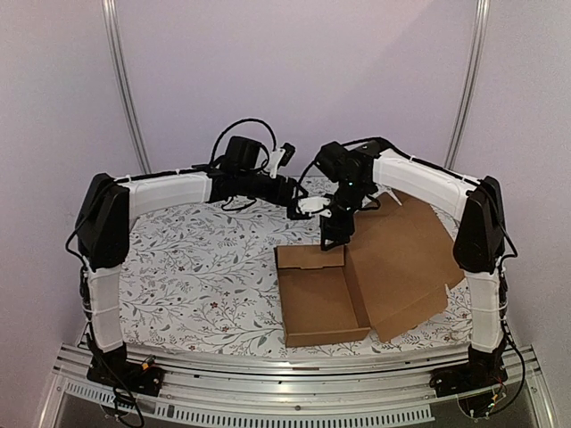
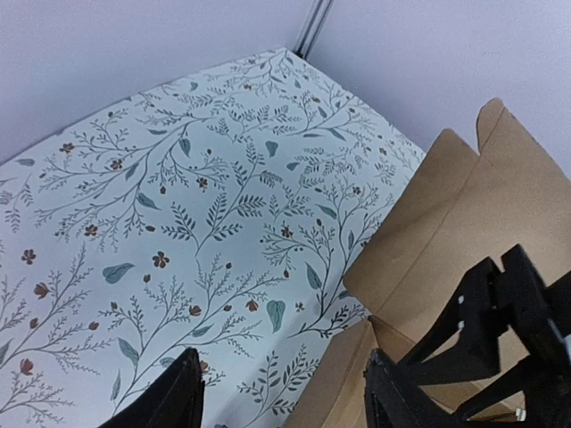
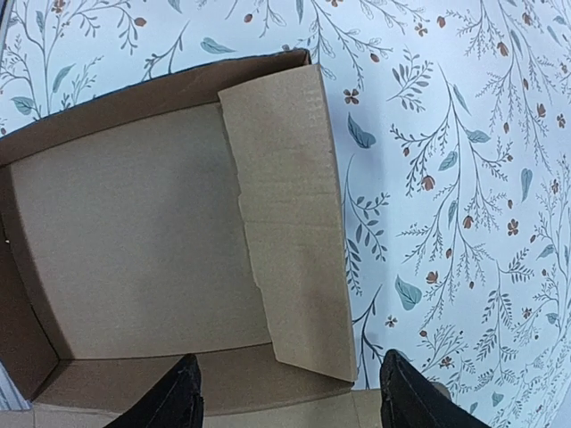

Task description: Fold the paper box

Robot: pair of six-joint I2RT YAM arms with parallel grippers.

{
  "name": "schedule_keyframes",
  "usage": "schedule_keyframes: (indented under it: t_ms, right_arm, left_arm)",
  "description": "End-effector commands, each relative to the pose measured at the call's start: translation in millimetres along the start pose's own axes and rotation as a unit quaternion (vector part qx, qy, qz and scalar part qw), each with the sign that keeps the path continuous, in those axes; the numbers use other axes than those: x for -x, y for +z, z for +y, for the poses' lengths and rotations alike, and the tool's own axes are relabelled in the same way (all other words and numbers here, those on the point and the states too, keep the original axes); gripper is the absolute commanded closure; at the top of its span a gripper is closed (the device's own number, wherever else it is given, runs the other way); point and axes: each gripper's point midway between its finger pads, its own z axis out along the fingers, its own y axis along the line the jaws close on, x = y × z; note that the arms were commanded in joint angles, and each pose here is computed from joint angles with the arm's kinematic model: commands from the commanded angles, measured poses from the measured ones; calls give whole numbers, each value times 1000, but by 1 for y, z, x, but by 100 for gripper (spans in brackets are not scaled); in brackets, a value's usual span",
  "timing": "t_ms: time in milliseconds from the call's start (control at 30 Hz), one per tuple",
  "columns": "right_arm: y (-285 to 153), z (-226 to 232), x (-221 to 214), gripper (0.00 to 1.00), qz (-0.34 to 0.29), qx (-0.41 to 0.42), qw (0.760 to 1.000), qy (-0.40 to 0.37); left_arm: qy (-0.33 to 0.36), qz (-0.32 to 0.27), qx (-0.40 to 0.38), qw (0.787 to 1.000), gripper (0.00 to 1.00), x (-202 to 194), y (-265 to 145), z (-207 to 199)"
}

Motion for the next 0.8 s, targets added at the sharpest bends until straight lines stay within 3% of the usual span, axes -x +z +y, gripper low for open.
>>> schedule_keyframes:
  t_ms: [0,267,567,767]
  right_arm:
    - [-64,21,20,32,-72,4,997,1]
    - [-138,68,26,31,-162,29,986,6]
    - [-177,96,13,30,-198,13,980,6]
    - [-188,105,-4,30,-184,-6,983,15]
  left_arm:
    - [23,182,-43,982,38,-75,22,1]
    - [76,298,-78,948,41,-138,49,-19]
    - [128,346,-20,929,67,-167,52,-3]
    - [143,342,12,929,59,-154,46,-3]
